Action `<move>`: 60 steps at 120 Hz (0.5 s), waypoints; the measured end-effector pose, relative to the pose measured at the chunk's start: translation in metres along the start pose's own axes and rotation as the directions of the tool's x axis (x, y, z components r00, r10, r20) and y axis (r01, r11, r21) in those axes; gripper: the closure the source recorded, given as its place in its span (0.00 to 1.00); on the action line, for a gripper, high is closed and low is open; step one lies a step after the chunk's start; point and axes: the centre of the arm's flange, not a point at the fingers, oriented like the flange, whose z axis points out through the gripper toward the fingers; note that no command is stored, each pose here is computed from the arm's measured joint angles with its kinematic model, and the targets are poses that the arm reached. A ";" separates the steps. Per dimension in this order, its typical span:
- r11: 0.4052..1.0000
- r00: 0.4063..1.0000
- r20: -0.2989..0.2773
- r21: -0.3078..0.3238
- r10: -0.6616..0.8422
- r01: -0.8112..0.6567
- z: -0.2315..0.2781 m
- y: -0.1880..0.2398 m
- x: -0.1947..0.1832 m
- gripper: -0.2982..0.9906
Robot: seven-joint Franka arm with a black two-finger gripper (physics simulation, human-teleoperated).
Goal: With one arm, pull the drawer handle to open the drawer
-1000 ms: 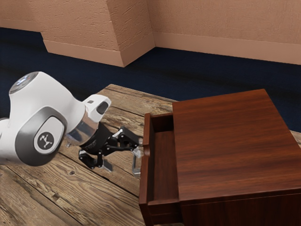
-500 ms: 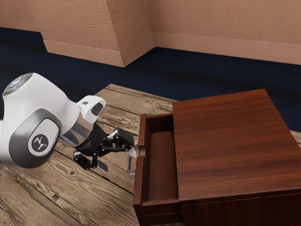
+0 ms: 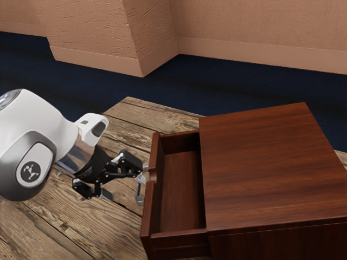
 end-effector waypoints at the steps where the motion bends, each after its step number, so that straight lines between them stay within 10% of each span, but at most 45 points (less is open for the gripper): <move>1: 1.000 1.000 -0.001 0.000 0.000 0.000 0.000 -0.001 0.000 0.23; 60: 1.000 1.000 -0.022 0.006 -0.019 0.019 -0.021 -0.030 -0.007 0.23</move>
